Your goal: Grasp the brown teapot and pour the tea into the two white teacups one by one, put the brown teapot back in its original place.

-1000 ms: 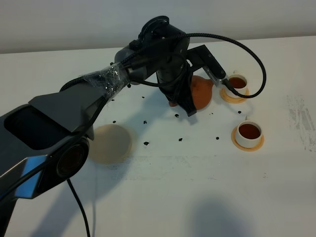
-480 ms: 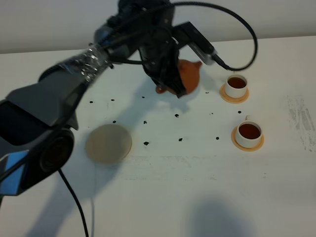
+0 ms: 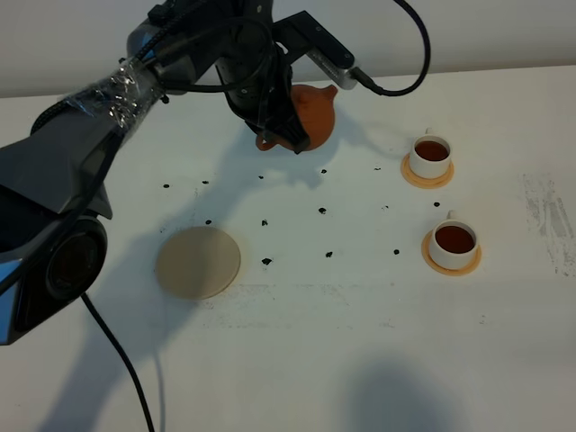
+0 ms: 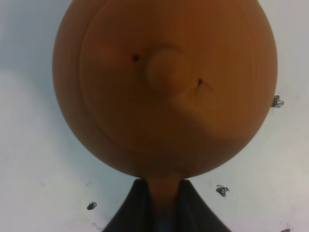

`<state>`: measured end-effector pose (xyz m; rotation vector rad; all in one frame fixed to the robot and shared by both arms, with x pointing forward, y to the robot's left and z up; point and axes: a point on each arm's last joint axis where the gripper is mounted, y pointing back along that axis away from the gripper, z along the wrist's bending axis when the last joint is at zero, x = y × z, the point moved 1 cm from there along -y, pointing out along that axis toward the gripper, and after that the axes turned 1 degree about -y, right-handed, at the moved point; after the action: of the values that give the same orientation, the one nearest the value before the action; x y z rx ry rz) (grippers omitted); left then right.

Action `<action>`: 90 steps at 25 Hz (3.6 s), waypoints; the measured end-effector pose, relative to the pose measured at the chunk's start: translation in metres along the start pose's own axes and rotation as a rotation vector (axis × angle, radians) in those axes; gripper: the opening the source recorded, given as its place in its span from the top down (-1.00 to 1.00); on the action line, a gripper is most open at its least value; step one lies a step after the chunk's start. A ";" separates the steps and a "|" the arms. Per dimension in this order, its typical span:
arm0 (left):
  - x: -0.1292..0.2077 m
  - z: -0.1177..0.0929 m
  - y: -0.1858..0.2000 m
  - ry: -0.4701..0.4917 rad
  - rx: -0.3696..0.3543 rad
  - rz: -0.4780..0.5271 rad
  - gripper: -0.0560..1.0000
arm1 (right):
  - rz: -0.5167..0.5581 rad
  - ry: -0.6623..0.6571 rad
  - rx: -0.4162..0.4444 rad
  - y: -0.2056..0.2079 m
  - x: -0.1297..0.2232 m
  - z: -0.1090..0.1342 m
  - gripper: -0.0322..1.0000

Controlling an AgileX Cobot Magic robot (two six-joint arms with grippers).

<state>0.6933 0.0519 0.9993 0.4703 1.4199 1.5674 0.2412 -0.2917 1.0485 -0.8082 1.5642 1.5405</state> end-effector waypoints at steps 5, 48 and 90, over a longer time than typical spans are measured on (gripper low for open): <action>-0.002 -0.004 0.000 0.026 0.049 -0.023 0.72 | 0.000 0.000 0.000 0.000 0.000 0.000 0.02; 0.188 -0.044 0.023 0.426 0.080 0.124 0.72 | 0.000 0.000 0.000 0.000 0.000 0.000 0.02; 0.203 -0.050 0.001 0.419 0.090 0.154 0.72 | 0.000 0.000 0.000 0.000 0.000 0.000 0.02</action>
<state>0.5549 0.1906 0.9268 0.3198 1.8123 1.8039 0.2412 -0.2917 1.0485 -0.8082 1.5642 1.5405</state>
